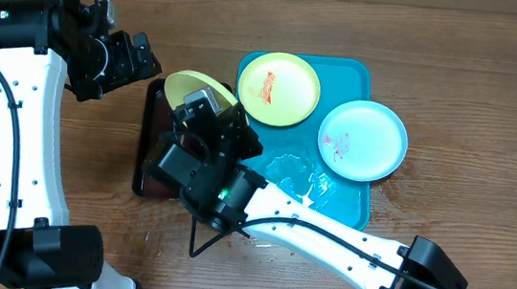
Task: Clean dirty plates on tray and stack at the side
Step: 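Carry the yellow plate right and set it on the table beside the tray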
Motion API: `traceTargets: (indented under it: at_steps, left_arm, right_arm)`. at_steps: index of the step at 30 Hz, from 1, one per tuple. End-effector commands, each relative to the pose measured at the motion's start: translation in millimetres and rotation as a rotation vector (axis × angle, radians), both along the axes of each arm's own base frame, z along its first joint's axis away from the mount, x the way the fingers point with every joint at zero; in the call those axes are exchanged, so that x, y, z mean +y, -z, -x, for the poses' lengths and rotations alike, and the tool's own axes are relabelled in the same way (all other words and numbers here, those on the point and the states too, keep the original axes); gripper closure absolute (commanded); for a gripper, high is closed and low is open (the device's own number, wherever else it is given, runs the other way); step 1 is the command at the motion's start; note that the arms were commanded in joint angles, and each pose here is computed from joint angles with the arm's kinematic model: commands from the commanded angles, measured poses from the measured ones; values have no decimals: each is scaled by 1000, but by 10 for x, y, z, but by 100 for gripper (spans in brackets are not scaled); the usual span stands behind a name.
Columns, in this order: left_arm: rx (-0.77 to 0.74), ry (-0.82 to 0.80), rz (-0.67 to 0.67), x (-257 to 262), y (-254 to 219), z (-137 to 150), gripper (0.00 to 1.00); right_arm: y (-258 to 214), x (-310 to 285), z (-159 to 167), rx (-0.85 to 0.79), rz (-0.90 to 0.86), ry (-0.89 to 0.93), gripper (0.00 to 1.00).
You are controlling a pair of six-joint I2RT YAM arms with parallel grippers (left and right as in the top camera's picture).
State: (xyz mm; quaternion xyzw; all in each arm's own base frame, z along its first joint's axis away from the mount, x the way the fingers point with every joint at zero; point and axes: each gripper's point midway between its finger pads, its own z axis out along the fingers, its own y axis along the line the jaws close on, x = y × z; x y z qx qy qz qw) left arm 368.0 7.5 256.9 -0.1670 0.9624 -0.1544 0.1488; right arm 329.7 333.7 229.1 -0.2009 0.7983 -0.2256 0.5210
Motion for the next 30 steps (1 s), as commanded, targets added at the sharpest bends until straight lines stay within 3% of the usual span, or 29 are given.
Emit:
traceTargets:
  at_steps: [1,4,9,14,19,23,28,30]
  left_arm:
    - [-37,6,-15,40,-108,5,9]
    - [-37,6,-14,40,-108,6,9]
    - [-35,6,-14,39,-106,10,9]
    - [-35,6,-14,40,-106,9,8]
    - [-37,13,-16,39,-106,10,9]
    - [-34,17,-16,25,-104,16,9]
    - [-35,22,-17,11,-104,14,10]
    - [-35,22,-17,10,-104,15,10]
  right_arm:
    - [-196,-83,-47,-51,-98,56,96]
    - [9,-154,-159,44,-246,94,96]
    - [610,42,-185,562,-548,-42,96]
    - [338,-100,-261,880,-861,-162,96]
    - [-90,-1048,-623,812,-1023,-23,96]
    - [-131,-2137,-753,687,-1025,278,96]
    - [197,-3624,-568,579,-921,785,96]
    - [375,-3975,-440,587,-914,907,96]
